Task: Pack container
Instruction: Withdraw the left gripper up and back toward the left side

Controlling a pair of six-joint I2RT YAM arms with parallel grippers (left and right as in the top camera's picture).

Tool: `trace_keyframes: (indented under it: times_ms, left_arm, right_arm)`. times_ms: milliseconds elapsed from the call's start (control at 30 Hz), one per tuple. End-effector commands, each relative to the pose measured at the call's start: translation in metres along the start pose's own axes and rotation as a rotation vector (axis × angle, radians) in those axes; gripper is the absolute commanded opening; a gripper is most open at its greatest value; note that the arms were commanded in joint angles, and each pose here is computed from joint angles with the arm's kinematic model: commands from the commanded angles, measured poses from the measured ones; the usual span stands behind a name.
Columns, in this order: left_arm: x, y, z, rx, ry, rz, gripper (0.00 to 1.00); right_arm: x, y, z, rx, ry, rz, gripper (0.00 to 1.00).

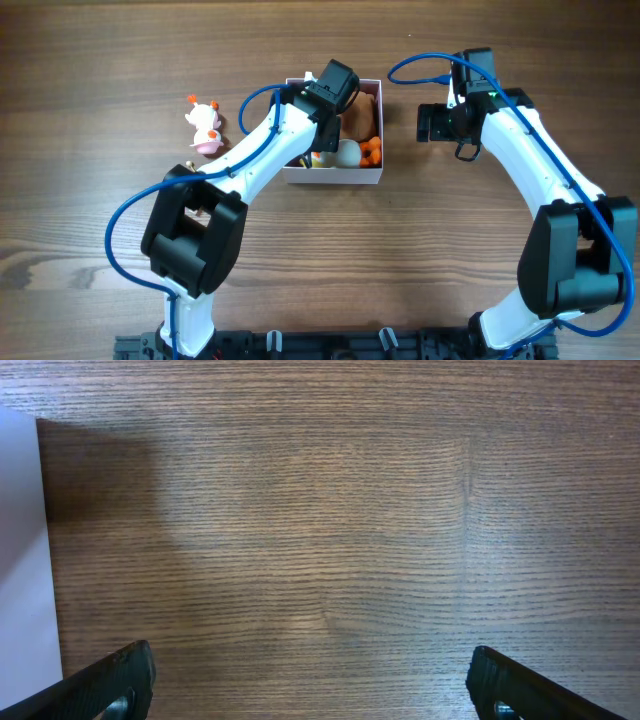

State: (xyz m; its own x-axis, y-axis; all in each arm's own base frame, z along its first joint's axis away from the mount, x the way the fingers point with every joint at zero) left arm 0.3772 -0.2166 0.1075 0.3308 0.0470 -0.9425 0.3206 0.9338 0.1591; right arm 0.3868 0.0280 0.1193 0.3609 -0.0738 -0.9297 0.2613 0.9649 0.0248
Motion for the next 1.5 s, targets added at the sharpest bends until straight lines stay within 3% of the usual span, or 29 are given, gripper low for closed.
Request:
trace_keyframes:
  times_ms: [0, 333, 567, 733, 933, 1100, 1167, 1367, 1467]
  left_arm:
    - [0.007, 0.002, 0.003, -0.011, -0.017, 0.037, 0.04]
    - [0.007, 0.006, 0.005, 0.011, -0.028, 0.069, 0.09]
    - [0.002, 0.009, -0.005, 0.023, 0.018, 0.076, 0.04]
    - [-0.017, 0.002, -0.001, 0.011, -0.014, -0.017, 0.04]
    - [-0.057, 0.020, 0.009, -0.039, -0.108, -0.027, 0.04]
    - [-0.076, 0.075, 0.009, -0.165, -0.130, 0.008, 0.04]
    - [-0.075, 0.101, 0.005, -0.220, -0.112, 0.033, 0.08]
    - [-0.065, 0.201, -0.016, -0.451, -0.066, 0.123, 0.06]
    - [-0.062, 0.231, -0.020, -0.536, -0.090, 0.099, 0.05]
  right_arm:
    - [-0.003, 0.000, 0.002, -0.007, -0.010, 0.008, 1.00]
    - [-0.003, 0.000, 0.002, -0.007, -0.010, 0.008, 1.00]
    - [-0.003, 0.000, 0.002, -0.007, -0.010, 0.008, 1.00]
    - [-0.003, 0.000, 0.002, -0.007, -0.010, 0.008, 0.99]
    - [-0.003, 0.000, 0.002, -0.007, -0.010, 0.008, 1.00]
    - [-0.003, 0.000, 0.002, -0.007, -0.010, 0.008, 1.00]
    - [-0.003, 0.000, 0.002, -0.007, -0.010, 0.008, 0.99]
    - [-0.003, 0.000, 0.002, -0.007, -0.009, 0.009, 0.99]
    - [-0.003, 0.000, 0.002, -0.007, -0.010, 0.008, 1.00]
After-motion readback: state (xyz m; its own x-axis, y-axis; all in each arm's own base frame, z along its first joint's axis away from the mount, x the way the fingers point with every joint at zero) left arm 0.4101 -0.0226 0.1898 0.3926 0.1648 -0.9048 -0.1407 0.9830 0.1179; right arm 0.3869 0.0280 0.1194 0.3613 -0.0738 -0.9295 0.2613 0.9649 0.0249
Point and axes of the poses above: each gripper's point midway between its finger pads, its own x axis out along the fingers, its own y axis along the line the jaws close on, z = x × y, the point moved 5 cm from there along -x, back along the fingers, and after that the axes turned 13 degrees about x, right-handed, at the moved point
